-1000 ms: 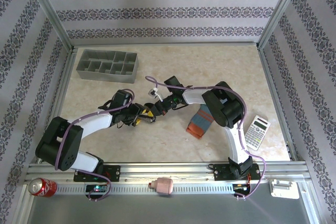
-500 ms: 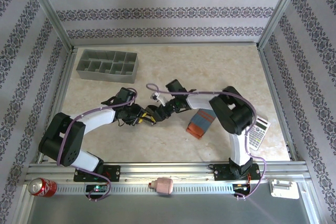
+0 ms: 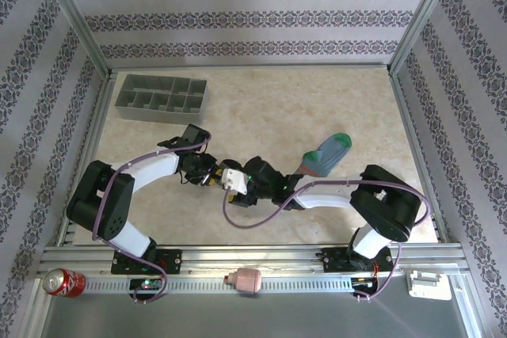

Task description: Roll the socks

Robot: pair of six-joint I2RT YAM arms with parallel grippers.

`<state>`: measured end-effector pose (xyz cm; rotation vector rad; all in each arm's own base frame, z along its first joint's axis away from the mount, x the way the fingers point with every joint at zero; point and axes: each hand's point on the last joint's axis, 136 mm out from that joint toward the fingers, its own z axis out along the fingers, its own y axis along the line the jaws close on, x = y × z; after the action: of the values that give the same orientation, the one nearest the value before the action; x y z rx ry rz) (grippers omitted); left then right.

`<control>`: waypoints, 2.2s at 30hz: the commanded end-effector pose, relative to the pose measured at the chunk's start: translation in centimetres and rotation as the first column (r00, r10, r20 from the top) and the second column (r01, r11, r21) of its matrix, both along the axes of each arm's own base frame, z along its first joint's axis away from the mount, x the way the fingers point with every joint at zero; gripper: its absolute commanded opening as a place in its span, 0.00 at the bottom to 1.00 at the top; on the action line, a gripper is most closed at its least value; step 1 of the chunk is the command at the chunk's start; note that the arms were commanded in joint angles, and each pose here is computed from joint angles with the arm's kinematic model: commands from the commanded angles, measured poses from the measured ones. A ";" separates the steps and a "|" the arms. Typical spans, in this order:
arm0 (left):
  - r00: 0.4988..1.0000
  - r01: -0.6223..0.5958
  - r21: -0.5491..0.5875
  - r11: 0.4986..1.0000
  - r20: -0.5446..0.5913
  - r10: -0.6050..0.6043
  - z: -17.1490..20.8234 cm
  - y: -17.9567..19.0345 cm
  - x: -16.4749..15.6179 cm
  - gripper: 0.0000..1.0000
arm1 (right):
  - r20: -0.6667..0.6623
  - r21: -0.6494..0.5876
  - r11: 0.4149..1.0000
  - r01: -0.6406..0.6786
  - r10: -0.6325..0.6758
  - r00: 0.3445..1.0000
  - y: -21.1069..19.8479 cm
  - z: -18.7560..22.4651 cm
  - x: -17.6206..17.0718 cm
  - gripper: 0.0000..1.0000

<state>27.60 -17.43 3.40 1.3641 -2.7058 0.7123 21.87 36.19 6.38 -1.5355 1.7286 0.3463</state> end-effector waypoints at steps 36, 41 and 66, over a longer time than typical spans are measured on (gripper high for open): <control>0.991 -0.108 0.073 0.991 0.088 0.101 4.5 4.2 0.1 0.69 | -0.441 -0.143 0.989 0.033 -0.094 0.893 -3.6 -9.9 -1.6 0.00; 0.985 -0.096 0.022 0.995 0.145 0.092 4.7 3.5 0.8 0.68 | -0.627 -0.097 0.991 0.089 -0.130 0.768 -4.2 -10.7 -2.0 0.00; 0.981 0.113 0.018 0.993 0.158 -0.114 -1.3 -2.6 1.9 0.53 | -0.960 -0.188 0.914 0.360 -0.248 0.127 -6.8 -13.2 0.9 0.00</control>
<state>30.60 -20.06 4.20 1.2499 -2.8466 0.9511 28.23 35.01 3.01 -1.0225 2.2208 1.5550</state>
